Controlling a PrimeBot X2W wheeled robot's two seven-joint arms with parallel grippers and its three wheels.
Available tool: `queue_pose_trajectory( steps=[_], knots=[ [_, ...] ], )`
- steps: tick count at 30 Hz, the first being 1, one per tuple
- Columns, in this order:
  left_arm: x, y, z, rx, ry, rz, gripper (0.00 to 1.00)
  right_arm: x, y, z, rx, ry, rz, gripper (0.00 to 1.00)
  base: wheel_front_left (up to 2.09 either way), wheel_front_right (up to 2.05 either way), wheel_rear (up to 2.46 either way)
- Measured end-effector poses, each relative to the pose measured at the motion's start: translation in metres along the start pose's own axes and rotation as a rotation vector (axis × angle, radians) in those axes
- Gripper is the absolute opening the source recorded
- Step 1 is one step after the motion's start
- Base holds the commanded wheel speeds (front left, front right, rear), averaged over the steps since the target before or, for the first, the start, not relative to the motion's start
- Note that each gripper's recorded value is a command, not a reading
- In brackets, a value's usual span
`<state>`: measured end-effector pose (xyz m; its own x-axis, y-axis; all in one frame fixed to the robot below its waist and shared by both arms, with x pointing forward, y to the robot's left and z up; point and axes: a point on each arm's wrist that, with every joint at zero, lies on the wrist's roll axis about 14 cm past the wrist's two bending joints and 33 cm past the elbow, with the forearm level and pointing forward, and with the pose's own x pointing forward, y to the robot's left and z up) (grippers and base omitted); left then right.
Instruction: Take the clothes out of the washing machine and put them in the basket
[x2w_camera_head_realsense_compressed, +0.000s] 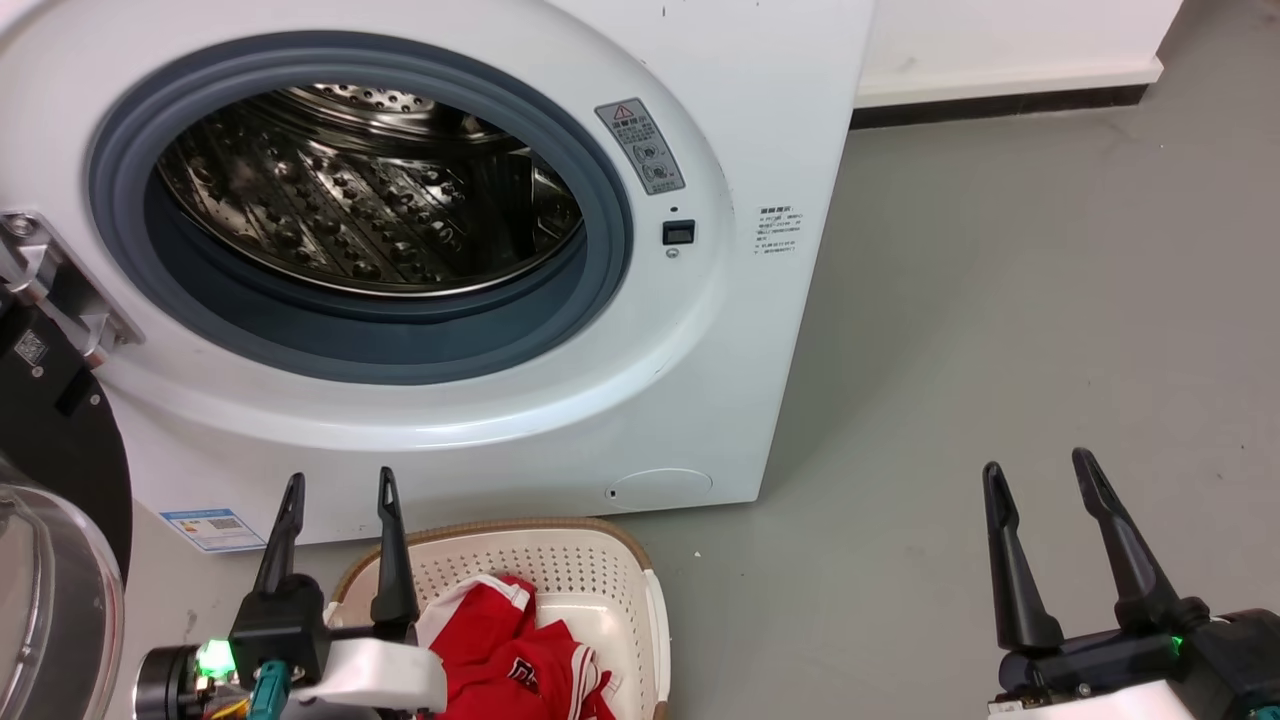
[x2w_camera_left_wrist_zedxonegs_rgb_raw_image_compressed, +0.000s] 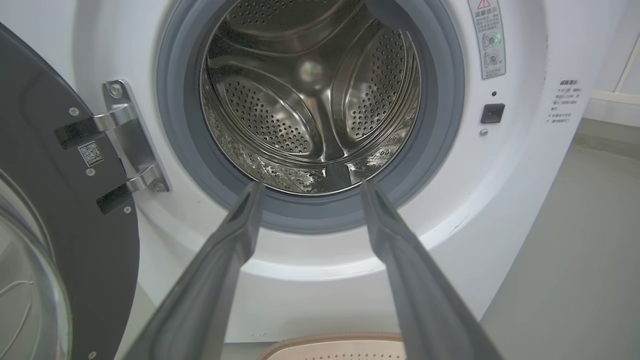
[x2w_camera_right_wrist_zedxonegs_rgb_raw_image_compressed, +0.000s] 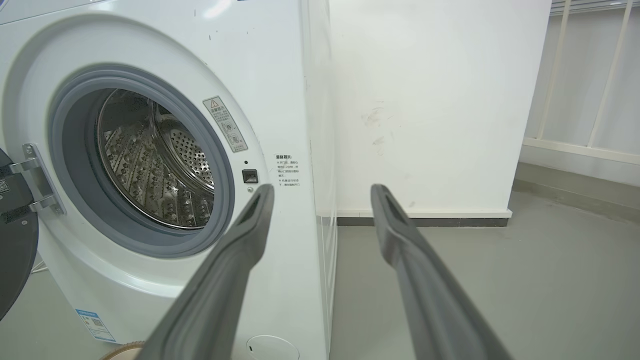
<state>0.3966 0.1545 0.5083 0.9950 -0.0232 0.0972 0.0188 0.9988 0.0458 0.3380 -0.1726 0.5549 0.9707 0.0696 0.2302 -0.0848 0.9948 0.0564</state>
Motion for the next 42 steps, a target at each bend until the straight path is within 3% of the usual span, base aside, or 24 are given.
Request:
queue_pose_trajectory(
  steps=[20,39,40,42],
  knots=[
    [-0.042,0.016,0.010,-0.012,-0.012,0.073,1.00,-0.018,-0.002,0.002,0.014,0.003,-0.014,1.00,0.00,0.00,0.00],
    [-0.045,0.015,0.010,-0.005,-0.012,0.068,1.00,-0.020,-0.004,0.000,0.021,0.009,-0.022,1.00,0.00,0.00,0.00],
    [-0.045,0.014,0.008,-0.007,-0.003,0.066,0.00,-0.021,-0.004,-0.002,0.023,0.018,-0.022,0.00,0.00,0.00,0.00],
    [-0.047,0.013,0.001,-0.008,0.020,0.063,0.00,-0.023,-0.004,-0.008,0.027,0.036,-0.023,0.00,0.00,0.00,0.00]
  ],
)
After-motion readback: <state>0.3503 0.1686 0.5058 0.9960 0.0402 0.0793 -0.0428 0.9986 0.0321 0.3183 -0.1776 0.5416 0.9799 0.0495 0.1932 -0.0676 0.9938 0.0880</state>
